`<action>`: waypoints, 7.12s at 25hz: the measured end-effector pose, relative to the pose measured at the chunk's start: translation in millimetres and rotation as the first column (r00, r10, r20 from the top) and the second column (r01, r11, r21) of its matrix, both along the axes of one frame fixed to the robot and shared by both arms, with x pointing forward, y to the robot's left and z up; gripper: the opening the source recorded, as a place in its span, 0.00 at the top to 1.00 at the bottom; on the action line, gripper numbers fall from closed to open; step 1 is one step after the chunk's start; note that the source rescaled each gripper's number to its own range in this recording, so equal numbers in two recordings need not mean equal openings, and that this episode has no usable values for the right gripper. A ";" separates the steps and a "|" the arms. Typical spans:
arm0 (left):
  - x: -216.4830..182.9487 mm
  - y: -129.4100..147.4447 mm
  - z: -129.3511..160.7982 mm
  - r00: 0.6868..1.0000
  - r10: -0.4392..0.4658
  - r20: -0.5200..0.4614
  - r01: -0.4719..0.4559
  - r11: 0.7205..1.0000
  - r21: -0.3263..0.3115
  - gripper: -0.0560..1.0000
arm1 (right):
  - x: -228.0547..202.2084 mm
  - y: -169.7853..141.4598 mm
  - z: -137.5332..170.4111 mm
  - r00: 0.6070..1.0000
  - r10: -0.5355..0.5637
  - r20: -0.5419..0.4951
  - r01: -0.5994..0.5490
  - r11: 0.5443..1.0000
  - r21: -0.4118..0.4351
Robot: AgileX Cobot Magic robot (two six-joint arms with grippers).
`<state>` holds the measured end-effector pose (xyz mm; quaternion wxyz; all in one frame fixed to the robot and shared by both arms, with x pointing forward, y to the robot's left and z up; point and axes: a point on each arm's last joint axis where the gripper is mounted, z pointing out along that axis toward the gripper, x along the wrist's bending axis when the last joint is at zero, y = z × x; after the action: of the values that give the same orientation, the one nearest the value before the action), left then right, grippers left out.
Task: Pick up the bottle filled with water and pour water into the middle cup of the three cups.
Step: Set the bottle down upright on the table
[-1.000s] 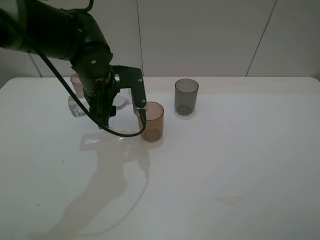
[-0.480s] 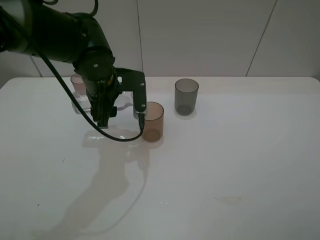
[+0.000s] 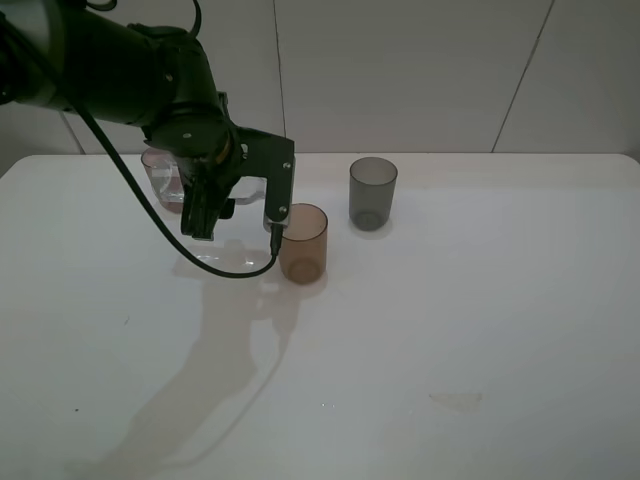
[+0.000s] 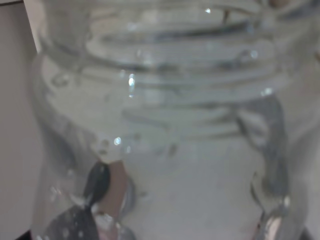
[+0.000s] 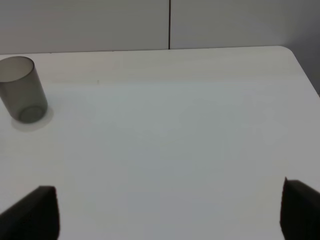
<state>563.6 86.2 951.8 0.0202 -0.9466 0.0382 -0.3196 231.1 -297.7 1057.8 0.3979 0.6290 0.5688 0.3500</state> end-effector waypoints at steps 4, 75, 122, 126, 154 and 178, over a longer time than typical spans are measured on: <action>1.3 -0.3 1.0 1.000 -0.023 0.017 0.023 1.000 0.015 0.93 | 0.0 0.0 0.0 1.000 0.000 0.000 0.000 1.000 0.000; -0.5 -6.9 7.1 0.957 -0.278 0.080 0.233 0.906 0.355 0.93 | 0.0 0.0 0.0 1.000 0.000 0.000 0.000 1.000 0.000; -1.9 -24.3 14.3 0.878 -0.458 0.143 0.354 0.820 0.449 0.93 | 0.0 0.0 0.0 1.000 0.000 0.000 0.000 1.000 0.000; -1.9 -24.3 14.4 0.877 -0.459 0.143 0.355 0.819 0.451 0.93 | 0.0 0.0 0.0 1.000 0.000 0.000 0.000 1.000 0.000; -54.8 77.0 16.4 0.968 0.230 -0.096 -0.192 0.439 -0.878 0.93 | 0.0 0.0 0.0 1.000 0.000 0.000 0.000 1.000 0.000; -45.2 114.1 -79.7 0.926 0.347 -0.151 -0.215 0.152 -0.965 0.93 | 0.0 0.0 0.0 1.000 0.000 0.000 0.000 1.000 0.000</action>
<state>518.4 200.3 872.1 -0.5141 -0.7196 -0.3471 -0.3121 231.1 -297.7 1057.8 0.3979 0.6290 0.5688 0.3500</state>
